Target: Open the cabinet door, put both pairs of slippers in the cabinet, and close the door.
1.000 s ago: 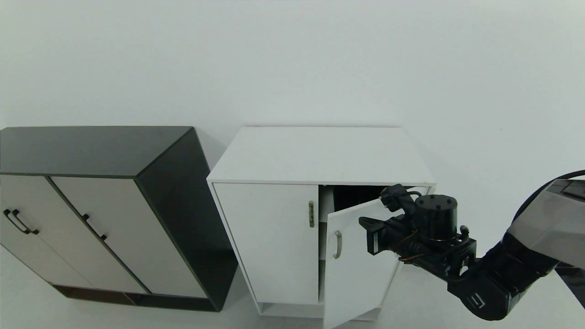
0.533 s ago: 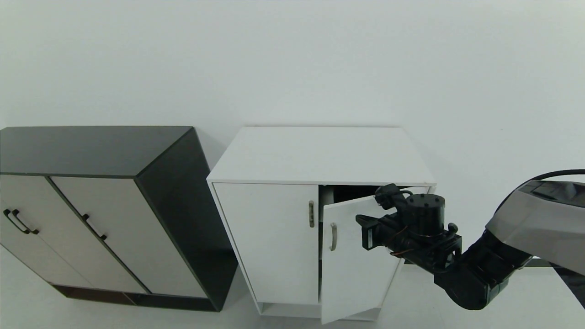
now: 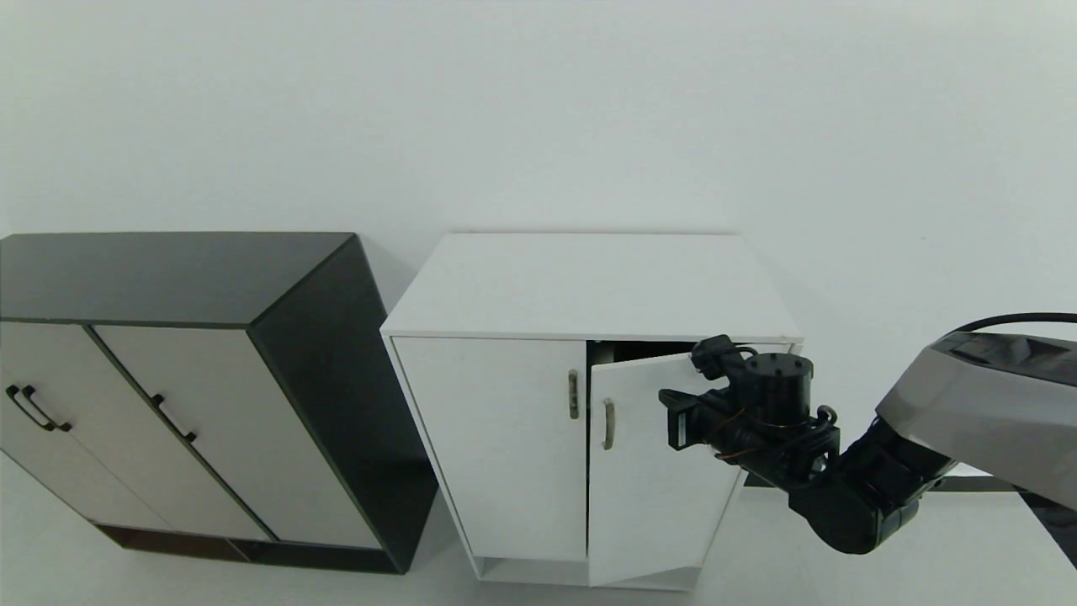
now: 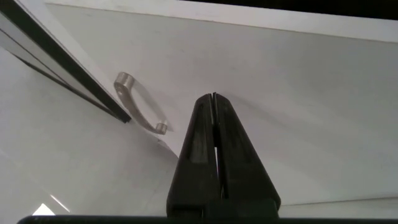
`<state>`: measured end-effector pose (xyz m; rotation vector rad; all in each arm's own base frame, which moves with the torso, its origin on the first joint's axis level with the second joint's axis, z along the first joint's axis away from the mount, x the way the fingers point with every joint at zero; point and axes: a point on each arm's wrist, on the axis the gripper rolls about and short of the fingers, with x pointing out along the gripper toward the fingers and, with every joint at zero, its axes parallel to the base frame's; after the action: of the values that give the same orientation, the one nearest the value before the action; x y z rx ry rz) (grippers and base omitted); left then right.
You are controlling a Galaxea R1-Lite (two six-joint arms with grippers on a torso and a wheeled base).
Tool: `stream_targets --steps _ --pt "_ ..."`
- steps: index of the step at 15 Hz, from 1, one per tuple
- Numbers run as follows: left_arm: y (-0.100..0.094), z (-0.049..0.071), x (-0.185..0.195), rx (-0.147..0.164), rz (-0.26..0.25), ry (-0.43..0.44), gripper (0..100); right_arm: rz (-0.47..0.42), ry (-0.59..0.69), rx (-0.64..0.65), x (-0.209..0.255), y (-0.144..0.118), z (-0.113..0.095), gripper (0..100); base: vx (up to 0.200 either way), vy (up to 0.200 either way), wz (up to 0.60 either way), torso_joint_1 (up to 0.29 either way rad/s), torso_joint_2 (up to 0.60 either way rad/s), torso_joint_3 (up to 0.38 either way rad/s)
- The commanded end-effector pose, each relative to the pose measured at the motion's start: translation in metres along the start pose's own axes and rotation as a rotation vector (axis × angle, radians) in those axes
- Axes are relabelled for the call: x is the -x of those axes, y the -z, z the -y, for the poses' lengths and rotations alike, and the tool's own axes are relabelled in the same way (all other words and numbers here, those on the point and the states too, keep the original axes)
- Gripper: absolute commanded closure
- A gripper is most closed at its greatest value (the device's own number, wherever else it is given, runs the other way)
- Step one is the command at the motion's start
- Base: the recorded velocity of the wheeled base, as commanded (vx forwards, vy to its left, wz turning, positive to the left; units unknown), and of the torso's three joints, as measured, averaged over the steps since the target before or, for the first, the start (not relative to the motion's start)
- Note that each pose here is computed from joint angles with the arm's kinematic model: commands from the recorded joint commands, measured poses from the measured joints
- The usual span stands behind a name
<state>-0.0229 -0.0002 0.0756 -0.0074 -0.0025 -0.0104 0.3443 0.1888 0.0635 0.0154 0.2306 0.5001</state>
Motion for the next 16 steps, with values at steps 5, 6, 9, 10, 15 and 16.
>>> stream_targets --steps 5,6,9,10,15,16 --pt "0.000 0.000 0.000 0.000 -0.001 0.000 100 0.001 0.029 -0.006 -0.010 0.004 0.013 100 0.000 0.000 0.00 0.000 0.00 0.000" --pt "0.000 0.000 0.000 0.000 -0.001 0.000 100 0.003 0.032 -0.007 -0.010 0.004 0.014 100 0.000 0.000 0.00 0.000 0.00 0.000" --pt "0.000 0.000 0.000 0.000 -0.001 0.000 100 0.017 0.039 -0.008 -0.015 0.001 0.017 100 0.000 0.000 0.00 0.000 0.00 0.000" --pt "0.000 0.000 0.000 0.000 -0.001 0.000 100 0.019 0.040 -0.009 -0.016 0.001 0.018 100 0.000 0.000 0.00 0.000 0.00 0.000" --pt "0.000 0.000 0.000 0.000 -0.001 0.000 100 0.022 0.058 -0.012 -0.019 0.002 0.025 100 0.000 0.000 0.00 0.000 0.00 0.000" --pt "0.000 0.000 0.000 0.000 -0.001 0.000 100 0.021 0.061 -0.013 -0.019 0.003 0.027 100 0.000 0.000 0.00 0.000 0.00 0.000"
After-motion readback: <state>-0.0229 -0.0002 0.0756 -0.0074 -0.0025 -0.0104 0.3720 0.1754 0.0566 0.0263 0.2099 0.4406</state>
